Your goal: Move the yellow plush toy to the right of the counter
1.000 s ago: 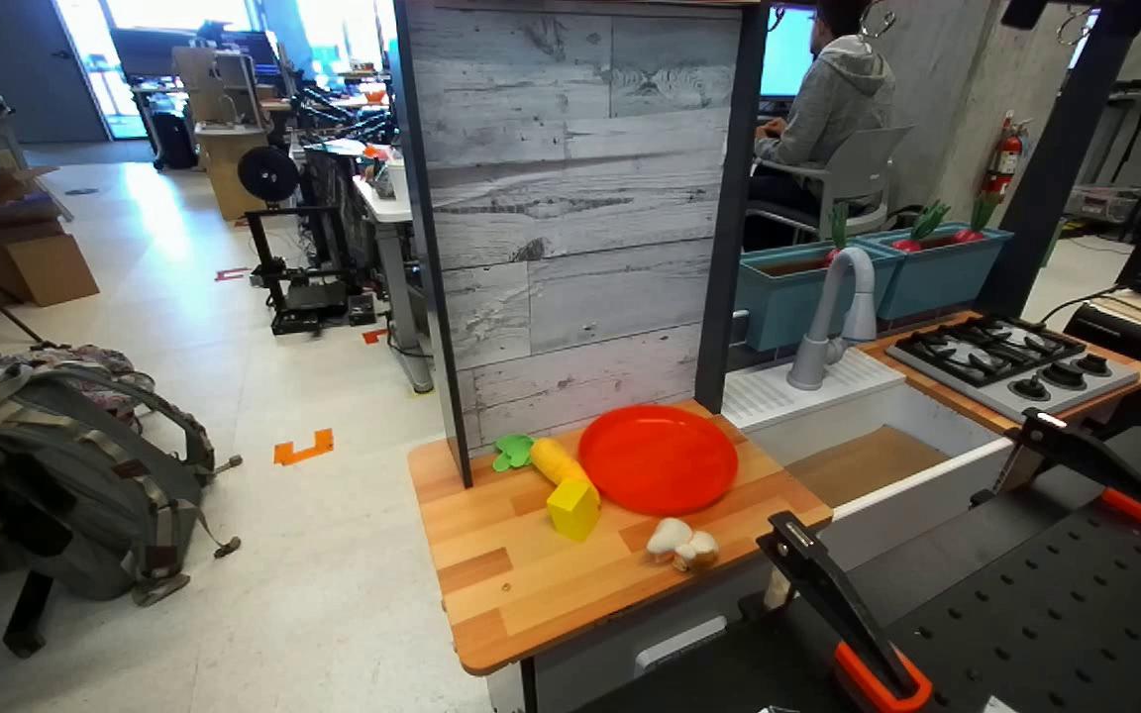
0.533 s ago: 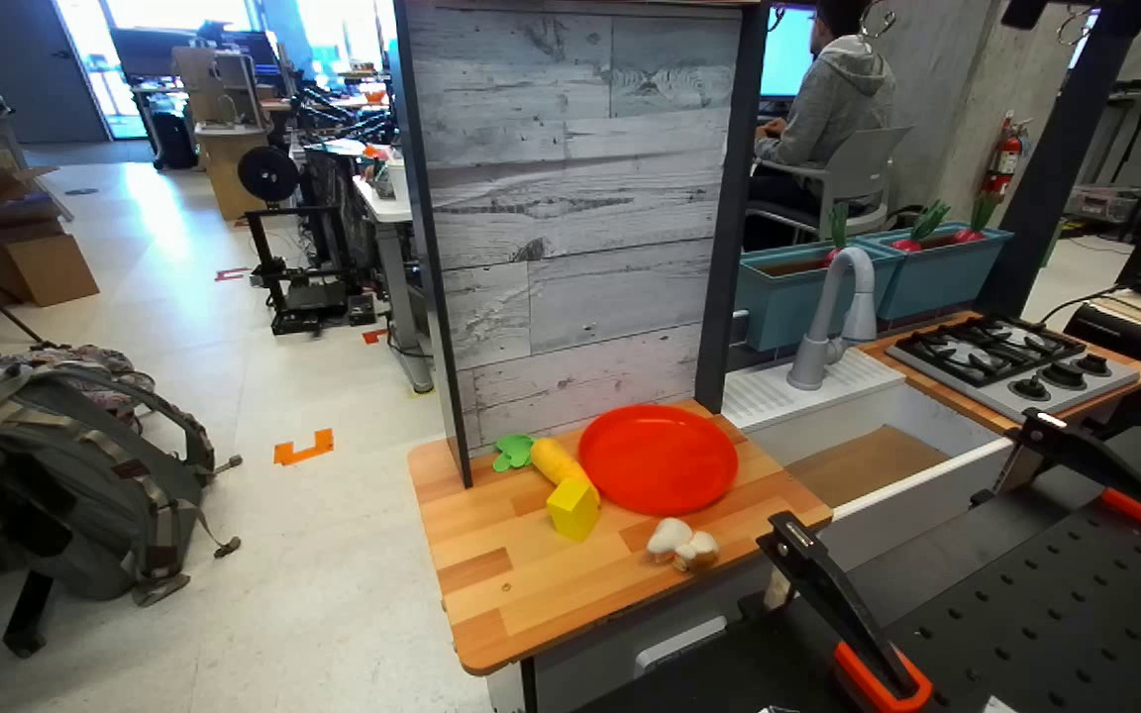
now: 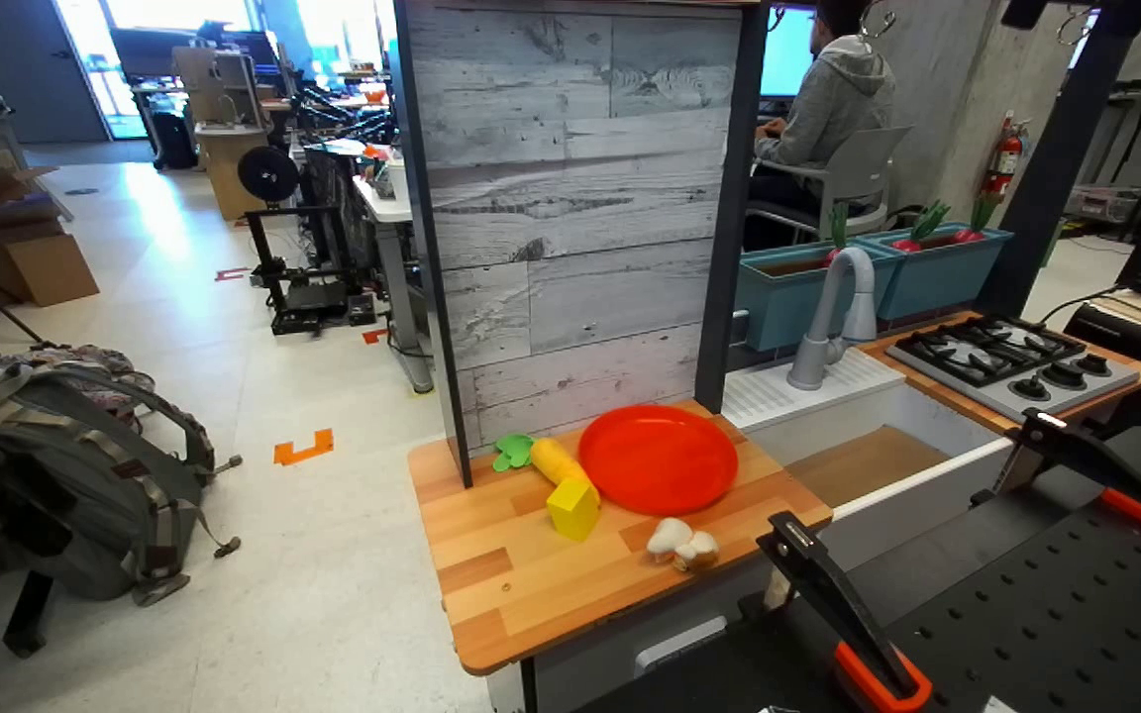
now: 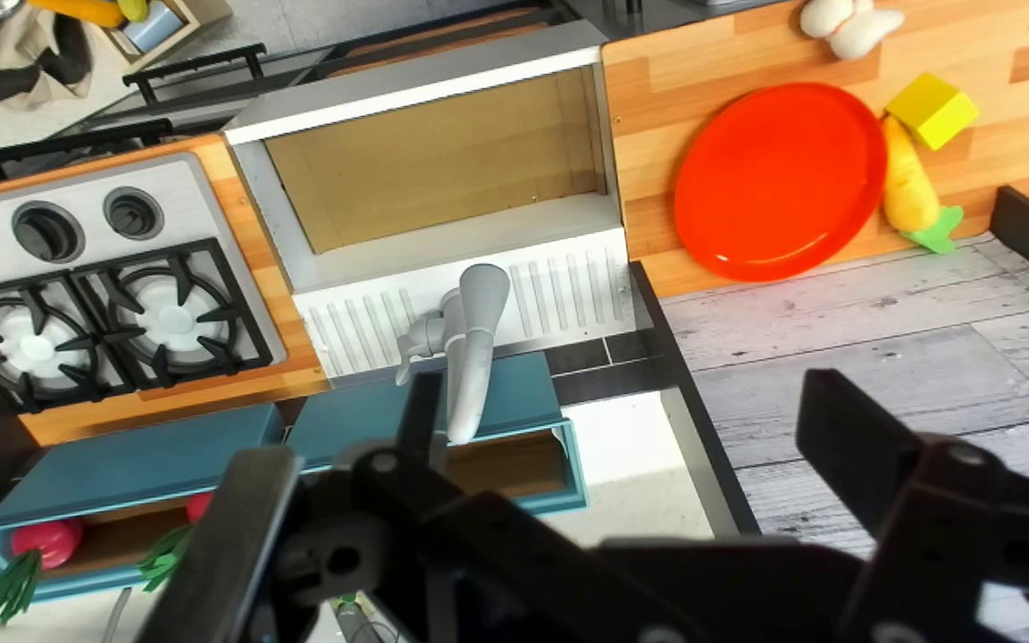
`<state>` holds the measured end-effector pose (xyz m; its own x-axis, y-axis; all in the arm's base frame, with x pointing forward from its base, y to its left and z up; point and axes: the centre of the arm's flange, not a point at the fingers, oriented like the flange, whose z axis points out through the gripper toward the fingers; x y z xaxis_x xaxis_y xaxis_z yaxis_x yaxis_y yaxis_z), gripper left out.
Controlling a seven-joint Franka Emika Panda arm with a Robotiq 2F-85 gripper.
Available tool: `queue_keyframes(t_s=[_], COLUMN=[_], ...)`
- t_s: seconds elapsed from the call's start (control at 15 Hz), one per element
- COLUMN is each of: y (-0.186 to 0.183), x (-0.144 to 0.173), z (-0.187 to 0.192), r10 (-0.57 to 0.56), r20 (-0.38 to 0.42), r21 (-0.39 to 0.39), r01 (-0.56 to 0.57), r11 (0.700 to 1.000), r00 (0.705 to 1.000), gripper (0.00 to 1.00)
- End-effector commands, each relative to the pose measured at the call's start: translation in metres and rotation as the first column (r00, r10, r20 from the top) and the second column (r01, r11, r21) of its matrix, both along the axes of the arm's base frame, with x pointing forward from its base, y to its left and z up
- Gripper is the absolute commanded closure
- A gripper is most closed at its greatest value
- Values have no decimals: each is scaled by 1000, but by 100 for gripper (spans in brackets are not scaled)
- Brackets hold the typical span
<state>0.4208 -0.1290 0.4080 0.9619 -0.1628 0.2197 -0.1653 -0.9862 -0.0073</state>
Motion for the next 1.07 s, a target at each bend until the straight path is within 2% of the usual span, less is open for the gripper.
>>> queue_keyframes(t_s=[0.0, 0.27, 0.53, 1.0], y=[3, 33, 85, 177], x=[2, 15, 33, 50], z=[-10, -60, -125, -234], r10=[-11, 26, 88, 248], r20=[3, -70, -123, -206], r21=[-9, 8, 2, 52], r01=[11, -26, -88, -243], r11=[1000, 1000, 996, 969], r00=[1000, 997, 988, 946], gripper=[0, 0, 0, 0])
